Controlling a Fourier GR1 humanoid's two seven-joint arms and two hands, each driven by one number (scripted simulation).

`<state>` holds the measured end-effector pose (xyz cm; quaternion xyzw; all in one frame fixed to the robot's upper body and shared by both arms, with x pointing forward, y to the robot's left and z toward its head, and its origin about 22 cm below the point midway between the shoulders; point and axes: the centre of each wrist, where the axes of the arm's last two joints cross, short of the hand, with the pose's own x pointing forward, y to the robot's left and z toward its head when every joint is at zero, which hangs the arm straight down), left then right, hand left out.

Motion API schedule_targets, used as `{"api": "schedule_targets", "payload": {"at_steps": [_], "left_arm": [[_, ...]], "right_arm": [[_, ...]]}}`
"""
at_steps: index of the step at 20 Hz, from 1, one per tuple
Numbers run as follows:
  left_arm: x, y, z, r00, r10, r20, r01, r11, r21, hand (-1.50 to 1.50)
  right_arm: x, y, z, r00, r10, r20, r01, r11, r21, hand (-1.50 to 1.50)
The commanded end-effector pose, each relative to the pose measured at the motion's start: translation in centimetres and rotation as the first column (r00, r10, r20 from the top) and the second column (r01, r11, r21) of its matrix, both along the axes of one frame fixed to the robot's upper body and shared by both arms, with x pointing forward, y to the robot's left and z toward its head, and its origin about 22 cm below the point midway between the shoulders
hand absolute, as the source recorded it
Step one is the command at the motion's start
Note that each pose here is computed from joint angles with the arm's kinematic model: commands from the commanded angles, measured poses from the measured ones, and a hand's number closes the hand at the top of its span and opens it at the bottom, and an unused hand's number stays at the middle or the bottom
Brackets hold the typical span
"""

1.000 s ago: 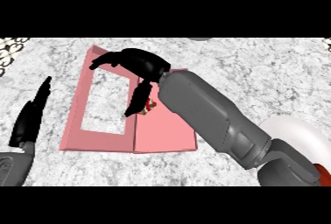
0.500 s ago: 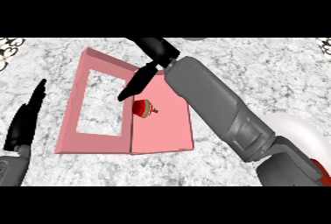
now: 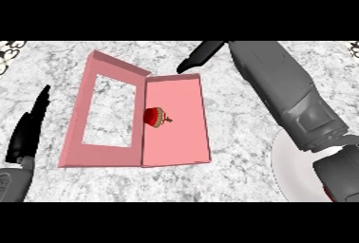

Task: Pick the cupcake from the plate and place it in the cardboard box

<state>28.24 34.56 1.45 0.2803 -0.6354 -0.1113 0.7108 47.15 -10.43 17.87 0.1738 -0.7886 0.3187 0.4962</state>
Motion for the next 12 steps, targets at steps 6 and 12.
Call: {"api": "schedule_targets", "payload": {"at_steps": [6,12], "left_arm": [[-0.2,-0.7,0.2,1.000,-0.021,0.017,0.021,1.000,0.008,0.00],[0.6,-1.0,1.8,0.999,-0.042,0.021,0.042,0.999,-0.006,0.00]], "right_arm": [[1.2,-12.5,1.7,0.997,-0.076,0.018,0.077,0.997,-0.031,-1.50],[0.8,-16.6,2.9,0.999,-0.042,0.026,0.045,0.992,-0.119,-1.50]]}}
